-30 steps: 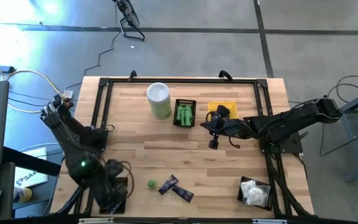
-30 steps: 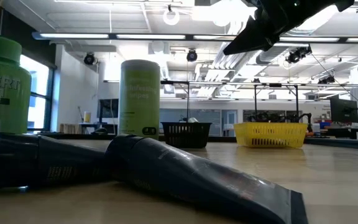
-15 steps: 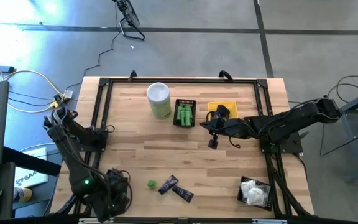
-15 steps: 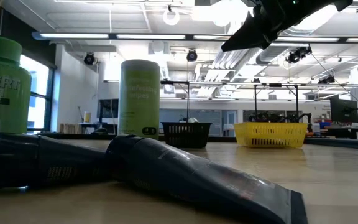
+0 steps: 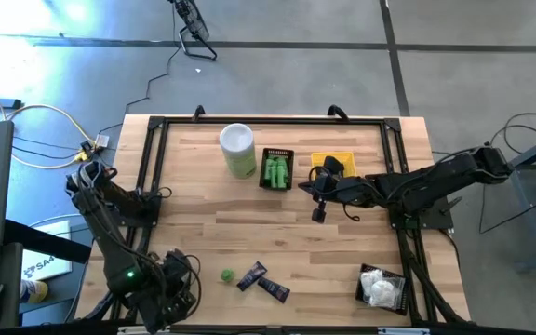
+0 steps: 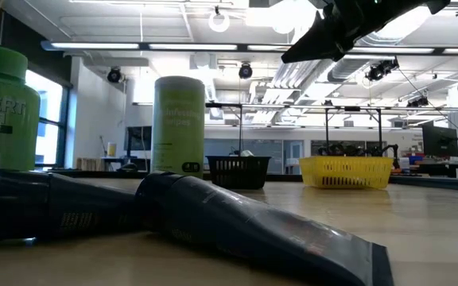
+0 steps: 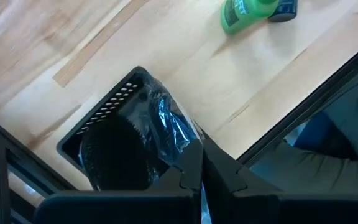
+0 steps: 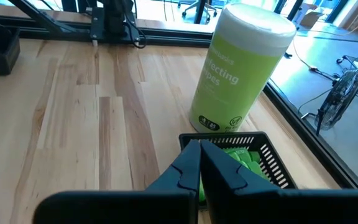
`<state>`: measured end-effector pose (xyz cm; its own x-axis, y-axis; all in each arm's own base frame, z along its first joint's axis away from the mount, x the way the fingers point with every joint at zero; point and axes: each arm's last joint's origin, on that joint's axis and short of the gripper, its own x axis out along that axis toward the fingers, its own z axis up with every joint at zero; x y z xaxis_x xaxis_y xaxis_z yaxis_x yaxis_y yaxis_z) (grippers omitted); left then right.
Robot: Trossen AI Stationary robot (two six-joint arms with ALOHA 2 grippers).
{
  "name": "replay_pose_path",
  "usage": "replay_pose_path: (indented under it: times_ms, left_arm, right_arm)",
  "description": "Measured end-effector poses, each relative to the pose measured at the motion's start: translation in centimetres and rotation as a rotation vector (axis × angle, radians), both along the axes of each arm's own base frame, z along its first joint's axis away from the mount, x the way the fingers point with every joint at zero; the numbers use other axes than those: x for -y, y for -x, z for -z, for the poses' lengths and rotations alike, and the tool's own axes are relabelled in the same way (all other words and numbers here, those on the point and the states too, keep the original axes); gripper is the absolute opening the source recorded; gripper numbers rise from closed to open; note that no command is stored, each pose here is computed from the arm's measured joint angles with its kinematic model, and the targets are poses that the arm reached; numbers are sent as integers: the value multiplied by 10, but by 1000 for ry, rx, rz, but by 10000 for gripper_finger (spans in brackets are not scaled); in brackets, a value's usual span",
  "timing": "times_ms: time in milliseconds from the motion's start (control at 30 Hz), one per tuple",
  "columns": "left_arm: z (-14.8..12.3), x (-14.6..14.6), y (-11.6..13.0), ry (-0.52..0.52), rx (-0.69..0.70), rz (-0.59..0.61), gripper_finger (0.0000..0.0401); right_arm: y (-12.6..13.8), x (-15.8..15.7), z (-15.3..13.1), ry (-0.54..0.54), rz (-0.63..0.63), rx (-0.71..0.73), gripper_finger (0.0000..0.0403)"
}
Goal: Pick & Place Travel size toiletries
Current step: Put the black hair brush into the bottom left black bin
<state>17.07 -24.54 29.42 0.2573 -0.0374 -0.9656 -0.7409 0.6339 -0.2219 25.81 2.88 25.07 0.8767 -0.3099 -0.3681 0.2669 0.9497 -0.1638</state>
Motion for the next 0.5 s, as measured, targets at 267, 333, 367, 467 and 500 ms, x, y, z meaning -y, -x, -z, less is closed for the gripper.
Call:
replay_pose_path:
  times_ms: [267,333,367,467,500]
  left_arm:
    - [1,-1,3,25,-80,-37,0]
    - [1,-1,4,27,-81,-33,0]
    - [1,-1,4,27,-81,-33,0]
    - [1,-1,4,27,-80,-33,0]
    - [1,-1,4,27,-80,-33,0]
  right_arm:
    - [0,0,0,0,0,0,5]
    - [0,0,0,0,0,0,5]
    - [0,0,0,0,0,0,5]
    - [0,0,0,0,-1,0,5]
    - [0,0,0,0,0,0,5]
